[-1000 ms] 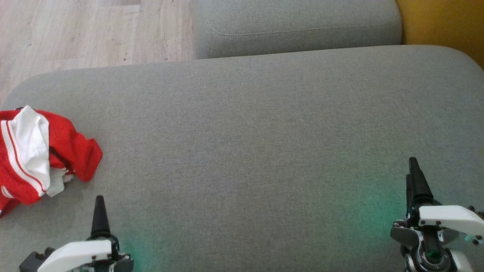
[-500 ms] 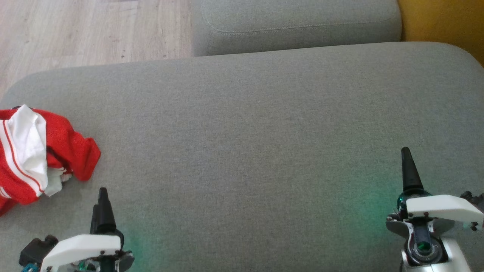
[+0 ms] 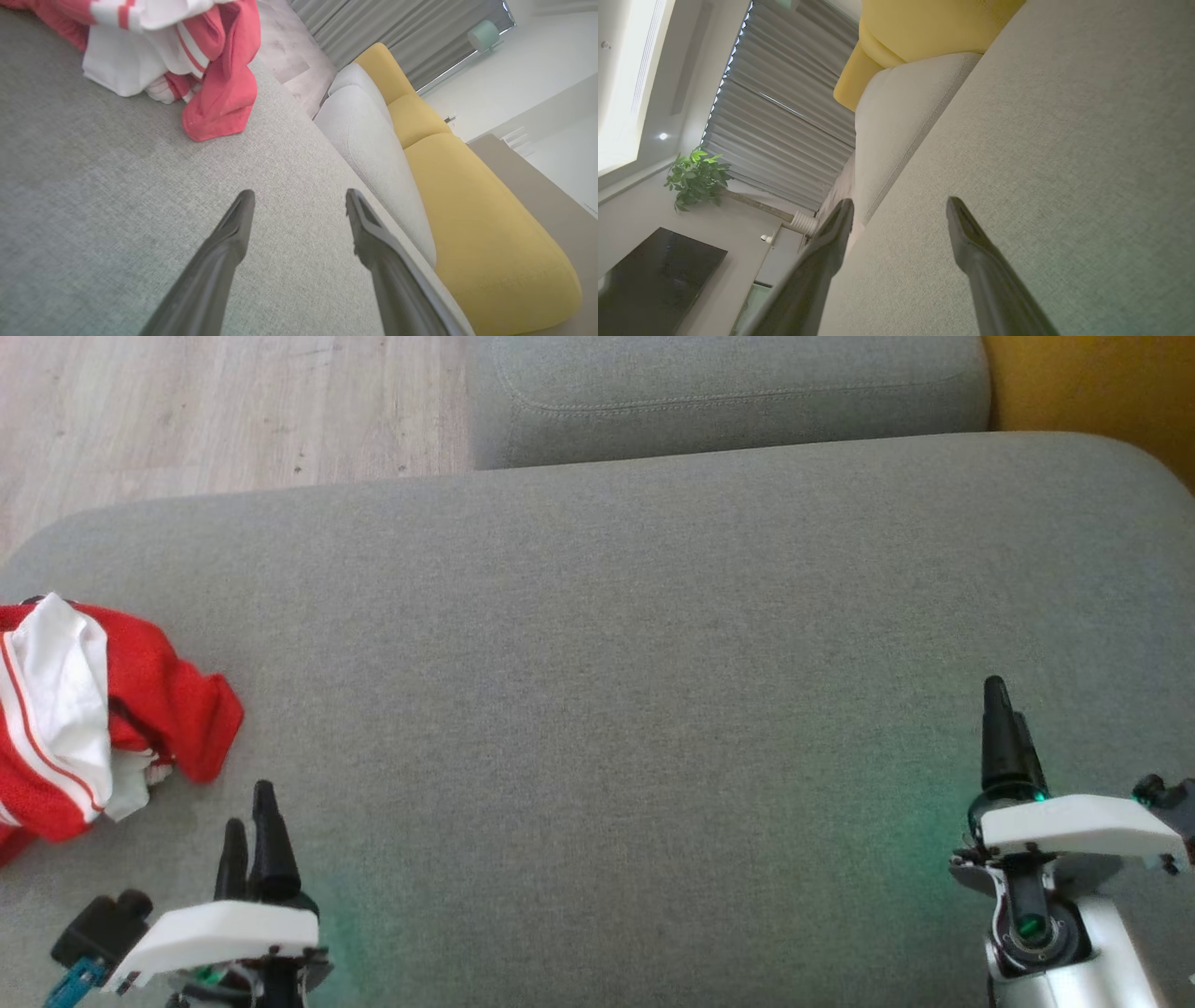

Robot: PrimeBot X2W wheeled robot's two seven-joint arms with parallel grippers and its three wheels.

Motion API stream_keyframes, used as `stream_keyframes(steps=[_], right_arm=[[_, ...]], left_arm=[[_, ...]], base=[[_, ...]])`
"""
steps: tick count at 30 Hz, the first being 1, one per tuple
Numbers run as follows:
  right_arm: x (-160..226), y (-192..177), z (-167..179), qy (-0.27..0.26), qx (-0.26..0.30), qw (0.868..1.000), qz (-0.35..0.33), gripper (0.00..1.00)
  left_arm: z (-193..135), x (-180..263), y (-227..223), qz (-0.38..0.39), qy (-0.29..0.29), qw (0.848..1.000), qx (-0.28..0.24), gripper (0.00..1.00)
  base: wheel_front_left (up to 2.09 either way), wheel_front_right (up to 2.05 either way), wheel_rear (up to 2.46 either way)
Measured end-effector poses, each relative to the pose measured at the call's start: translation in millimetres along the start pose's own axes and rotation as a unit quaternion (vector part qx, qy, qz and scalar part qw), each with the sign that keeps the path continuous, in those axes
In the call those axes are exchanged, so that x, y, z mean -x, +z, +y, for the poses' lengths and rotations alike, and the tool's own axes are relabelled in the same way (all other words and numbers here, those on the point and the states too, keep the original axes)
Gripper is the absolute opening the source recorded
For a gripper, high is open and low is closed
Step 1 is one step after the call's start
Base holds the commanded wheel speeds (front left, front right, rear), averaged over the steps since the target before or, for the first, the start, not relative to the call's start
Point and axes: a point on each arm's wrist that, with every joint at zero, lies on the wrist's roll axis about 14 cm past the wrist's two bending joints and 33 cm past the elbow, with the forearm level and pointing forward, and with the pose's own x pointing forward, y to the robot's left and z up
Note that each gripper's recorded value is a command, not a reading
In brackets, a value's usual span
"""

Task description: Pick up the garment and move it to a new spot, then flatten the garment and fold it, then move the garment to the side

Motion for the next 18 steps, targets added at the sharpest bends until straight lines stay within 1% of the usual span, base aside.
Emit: stream_keyframes(steps=[11, 13, 18], right_arm=[[-2.0, -12.5, 7.1, 0.014, 0.087, 0.996, 0.015, 1.0], [-5.0, -13.2, 14.2, 0.026, 0.112, 0.993, 0.017, 1.0], [-6.0, -17.4, 19.4, 0.037, 0.154, 0.987, 0.022, 1.0]], left_arm=[[-0.3, -0.8, -6.0, 0.007, -0.005, 0.997, -0.081, 1.0], [-2.2, -1.6, -6.5, 0.008, -0.009, 0.995, -0.104, 1.0], [-5.3, -1.8, -11.6, 0.015, -0.018, 0.989, -0.143, 1.0]], base=[[0.0, 0.0, 0.0], [0.0, 0.0, 0.0], [0.0, 0.0, 0.0]])
